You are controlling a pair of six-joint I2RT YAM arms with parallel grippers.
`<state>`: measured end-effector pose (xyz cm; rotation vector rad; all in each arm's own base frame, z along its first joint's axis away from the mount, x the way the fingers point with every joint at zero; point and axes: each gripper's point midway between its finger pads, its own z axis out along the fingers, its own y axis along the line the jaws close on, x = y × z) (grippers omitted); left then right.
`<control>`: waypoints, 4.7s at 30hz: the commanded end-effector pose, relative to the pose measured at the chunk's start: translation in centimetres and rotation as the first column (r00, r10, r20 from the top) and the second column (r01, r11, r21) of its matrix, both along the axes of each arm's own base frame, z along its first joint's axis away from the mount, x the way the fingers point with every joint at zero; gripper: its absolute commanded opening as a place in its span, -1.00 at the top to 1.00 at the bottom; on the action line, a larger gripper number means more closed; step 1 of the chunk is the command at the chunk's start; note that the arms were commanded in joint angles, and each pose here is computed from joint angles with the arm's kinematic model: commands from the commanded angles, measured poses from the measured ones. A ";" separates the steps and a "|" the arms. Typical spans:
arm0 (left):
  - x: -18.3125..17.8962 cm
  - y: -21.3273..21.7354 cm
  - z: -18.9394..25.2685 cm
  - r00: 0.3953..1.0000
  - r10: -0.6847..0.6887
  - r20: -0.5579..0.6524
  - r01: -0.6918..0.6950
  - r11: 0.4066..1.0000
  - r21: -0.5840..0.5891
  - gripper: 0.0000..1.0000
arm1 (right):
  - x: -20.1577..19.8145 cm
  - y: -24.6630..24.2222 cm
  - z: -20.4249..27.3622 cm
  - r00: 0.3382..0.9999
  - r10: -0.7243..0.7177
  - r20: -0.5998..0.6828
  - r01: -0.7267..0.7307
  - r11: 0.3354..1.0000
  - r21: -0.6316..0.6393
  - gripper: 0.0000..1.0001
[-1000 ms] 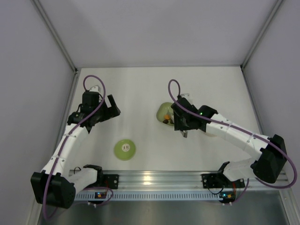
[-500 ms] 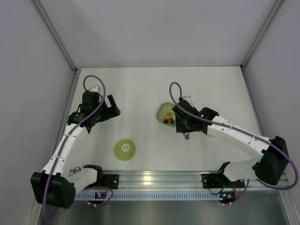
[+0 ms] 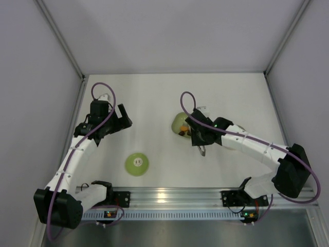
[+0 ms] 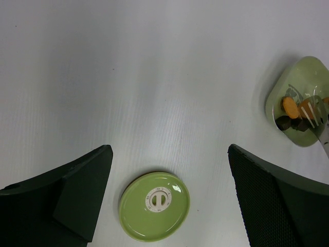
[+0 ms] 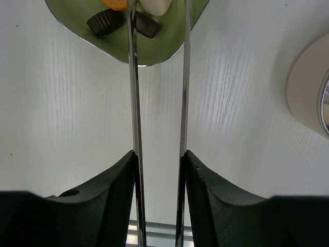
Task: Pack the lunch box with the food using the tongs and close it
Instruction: Pick up the fake food from the plate, then place the fake food in the packing box.
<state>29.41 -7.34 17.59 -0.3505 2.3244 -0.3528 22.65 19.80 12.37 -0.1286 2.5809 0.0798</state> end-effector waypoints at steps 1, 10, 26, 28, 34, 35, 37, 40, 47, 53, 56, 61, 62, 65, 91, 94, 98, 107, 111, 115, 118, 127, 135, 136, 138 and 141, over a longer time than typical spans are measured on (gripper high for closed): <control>0.9 -0.1 0.8 0.999 0.000 0.050 0.000 1.000 -0.002 -0.98 | 1.8 0.9 1.0 0.998 -0.015 0.054 0.013 0.999 0.041 0.21; 0.9 -0.1 0.9 0.999 0.000 0.053 0.000 1.000 -0.002 -0.98 | 1.7 0.6 1.5 0.998 -0.008 0.055 0.007 1.000 0.028 0.21; 0.9 -0.2 1.0 0.998 -0.002 0.055 0.003 1.000 -0.005 -0.98 | 1.2 1.4 2.6 0.998 0.062 0.002 -0.062 0.997 0.041 0.18; 0.9 -0.2 1.0 0.999 -0.001 0.054 0.002 1.000 -0.003 -0.98 | 1.3 1.2 2.3 0.998 0.057 -0.001 -0.057 0.998 0.026 0.17; 0.8 -0.2 0.9 0.999 -0.002 0.054 0.003 1.000 -0.004 -0.98 | 1.4 1.4 1.6 0.998 0.060 -0.014 -0.059 0.998 0.024 0.21; 0.8 -0.2 1.0 0.998 -0.004 0.055 0.004 1.000 -0.005 -0.98 | 1.4 1.4 1.4 0.998 0.061 -0.017 -0.061 0.998 0.021 0.21; 0.8 -0.3 1.0 0.998 -0.005 0.055 0.005 1.000 -0.006 -0.98 | 1.3 1.2 1.1 0.998 0.062 -0.025 -0.062 0.998 0.009 0.24; 0.8 -0.2 0.9 0.999 -0.004 0.054 0.004 1.000 -0.004 -0.98 | 1.4 0.7 1.2 0.998 0.053 -0.020 -0.053 0.999 0.000 0.29; 0.9 -0.3 0.9 0.999 -0.005 0.053 0.006 1.000 -0.007 -0.98 | 1.5 0.1 2.0 0.999 0.037 -0.001 -0.037 0.999 0.015 0.53; 0.8 -0.2 0.9 0.999 -0.003 0.054 0.003 1.000 -0.006 -0.98 | 2.3 0.1 3.6 0.999 0.025 0.045 -0.026 0.999 0.021 0.56; 0.8 -0.2 0.9 0.999 -0.001 0.051 0.001 1.000 -0.003 -0.98 | 2.6 0.4 4.7 0.997 0.024 0.070 -0.027 0.999 0.042 0.56; 0.8 -0.2 0.9 0.999 -0.001 0.051 0.001 1.000 -0.003 -0.98 | 3.1 0.4 5.3 0.996 0.019 0.087 -0.022 0.999 0.042 0.57; 0.8 -0.2 0.9 0.999 -0.001 0.052 0.001 1.000 -0.003 -0.98 | 3.1 0.5 5.3 0.996 0.020 0.089 -0.024 0.999 0.042 0.57; 0.8 -0.2 0.9 0.999 -0.001 0.051 0.001 1.000 -0.003 -0.98 | 3.2 0.4 5.6 0.995 0.018 0.095 -0.022 0.999 0.044 0.58; 1.0 -0.3 0.7 0.999 -0.003 0.048 0.003 1.000 -0.004 -0.98 | -2.0 -9.3 9.9 0.965 -0.198 0.171 0.195 0.980 0.035 0.56; 1.0 -0.3 0.8 0.999 -0.004 0.047 0.004 1.000 -0.005 -0.98 | -4.4 -11.8 9.7 0.954 -0.254 0.158 0.254 0.967 0.024 0.54; 1.0 -0.4 0.7 0.999 -0.007 0.043 0.007 1.000 -0.011 -0.98 | -7.2 -14.5 9.6 0.939 -0.312 0.145 0.312 0.950 0.021 0.54; 1.1 -0.7 0.8 0.999 -0.017 0.048 0.018 1.000 -0.022 -0.98 | -10.1 -17.1 8.0 0.917 -0.384 0.112 0.386 0.922 0.001 0.53; 1.1 -0.7 0.7 0.999 -0.016 0.045 0.017 1.000 -0.021 -0.98 | -10.1 -17.5 7.3 0.910 -0.399 0.116 0.403 0.915 -0.016 0.52; 1.1 -0.7 0.7 0.999 -0.018 0.043 0.018 1.000 -0.020 -0.98 | -9.9 -17.6 6.6 0.907 -0.403 0.118 0.410 0.912 -0.036 0.49; 1.1 -0.7 0.7 0.999 -0.014 0.042 0.015 1.000 -0.017 -0.98 | -9.8 -17.8 6.1 0.905 -0.407 0.120 0.417 0.906 -0.068 0.48; 1.1 -0.6 0.5 0.999 -0.012 0.037 0.012 1.000 -0.012 -0.98 | -9.5 -17.7 5.6 0.906 -0.405 0.120 0.416 0.906 -0.082 0.36; 1.1 -0.6 0.5 0.999 -0.012 0.038 0.012 1.000 -0.012 -0.98 | -9.3 -17.6 5.9 0.908 -0.399 0.126 0.411 0.908 -0.079 0.27; 1.1 -0.6 0.5 0.999 -0.012 0.037 0.012 1.000 -0.012 -0.98 | -9.2 -17.5 6.2 0.908 -0.399 0.131 0.410 0.909 -0.070 0.27; 1.1 -0.6 0.6 0.999 -0.013 0.040 0.014 1.000 -0.014 -0.98 | -8.9 -17.1 6.8 0.913 -0.385 0.135 0.395 0.917 -0.053 0.27; 1.1 -0.6 0.5 0.999 -0.013 0.038 0.014 1.000 -0.013 -0.98 | -8.0 -16.1 7.7 0.924 -0.355 0.144 0.363 0.931 -0.035 0.28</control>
